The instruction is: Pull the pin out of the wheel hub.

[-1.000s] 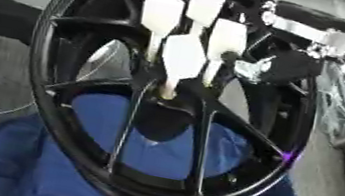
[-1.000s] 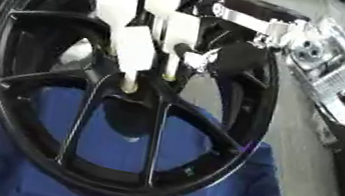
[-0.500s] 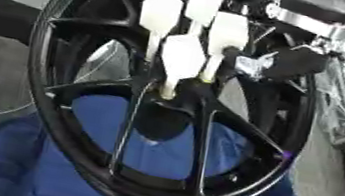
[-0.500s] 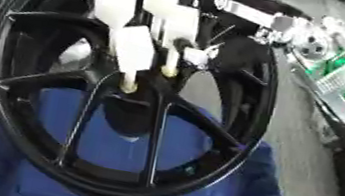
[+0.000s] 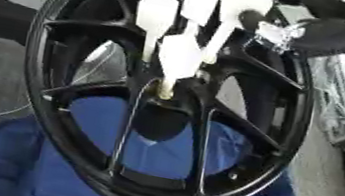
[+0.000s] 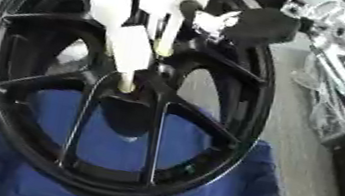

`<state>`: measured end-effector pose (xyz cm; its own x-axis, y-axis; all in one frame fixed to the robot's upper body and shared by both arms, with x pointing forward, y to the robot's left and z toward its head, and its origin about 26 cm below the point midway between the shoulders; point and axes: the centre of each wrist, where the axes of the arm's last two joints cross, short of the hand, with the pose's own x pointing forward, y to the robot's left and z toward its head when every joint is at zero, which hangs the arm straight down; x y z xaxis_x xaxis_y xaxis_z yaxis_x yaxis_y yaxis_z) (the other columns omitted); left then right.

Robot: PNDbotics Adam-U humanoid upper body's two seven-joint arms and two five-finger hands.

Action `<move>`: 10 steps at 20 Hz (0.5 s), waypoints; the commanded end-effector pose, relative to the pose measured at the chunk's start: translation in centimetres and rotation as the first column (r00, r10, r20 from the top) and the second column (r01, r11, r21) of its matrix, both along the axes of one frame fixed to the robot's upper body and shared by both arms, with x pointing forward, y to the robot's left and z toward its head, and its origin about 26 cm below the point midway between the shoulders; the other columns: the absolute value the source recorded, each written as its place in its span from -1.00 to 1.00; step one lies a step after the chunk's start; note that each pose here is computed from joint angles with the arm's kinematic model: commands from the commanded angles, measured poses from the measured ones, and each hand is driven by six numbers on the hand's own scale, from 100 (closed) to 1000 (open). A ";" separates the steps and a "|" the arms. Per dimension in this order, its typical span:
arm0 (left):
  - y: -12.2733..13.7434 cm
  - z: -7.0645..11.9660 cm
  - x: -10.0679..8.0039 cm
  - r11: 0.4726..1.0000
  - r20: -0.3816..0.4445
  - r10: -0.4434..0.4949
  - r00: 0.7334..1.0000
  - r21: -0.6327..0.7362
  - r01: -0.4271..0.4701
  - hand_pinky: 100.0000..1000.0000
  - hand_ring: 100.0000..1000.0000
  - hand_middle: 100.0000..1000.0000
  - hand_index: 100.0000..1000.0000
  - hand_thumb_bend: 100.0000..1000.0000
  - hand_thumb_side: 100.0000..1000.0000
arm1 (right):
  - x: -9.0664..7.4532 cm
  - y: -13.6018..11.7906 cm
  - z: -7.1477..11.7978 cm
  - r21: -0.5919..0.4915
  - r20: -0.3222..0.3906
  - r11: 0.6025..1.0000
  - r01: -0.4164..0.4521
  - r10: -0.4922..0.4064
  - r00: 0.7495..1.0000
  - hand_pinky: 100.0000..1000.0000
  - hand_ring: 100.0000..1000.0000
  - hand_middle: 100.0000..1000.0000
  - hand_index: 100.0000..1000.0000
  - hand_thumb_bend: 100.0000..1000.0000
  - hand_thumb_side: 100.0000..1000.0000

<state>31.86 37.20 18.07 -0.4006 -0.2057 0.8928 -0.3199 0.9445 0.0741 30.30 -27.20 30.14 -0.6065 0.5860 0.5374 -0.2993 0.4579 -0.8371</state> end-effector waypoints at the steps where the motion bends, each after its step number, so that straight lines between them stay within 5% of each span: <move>1: 0.5 1.2 -0.4 1.000 0.039 0.017 0.999 0.015 -0.017 0.63 0.46 0.53 0.44 0.95 -0.56 | -1.2 -2.5 2.1 0.072 0.059 0.996 0.054 -0.058 0.997 0.46 -0.12 -0.49 0.00 -1.00 -0.13; 6: 0.8 1.2 -0.9 0.999 0.060 0.050 0.997 0.005 -0.050 0.63 0.46 0.53 0.44 0.95 -0.56 | -2.7 -8.0 0.4 0.224 0.104 0.946 0.234 -0.262 0.959 0.46 -0.12 -0.49 0.00 -1.00 -0.27; 10: 0.9 1.3 -1.3 0.997 0.077 0.070 0.995 0.003 -0.071 0.63 0.45 0.53 0.44 0.95 -0.55 | -4.8 -12.3 -3.9 0.348 0.137 0.859 0.376 -0.444 0.886 0.48 -0.11 -0.48 0.01 -1.00 -0.36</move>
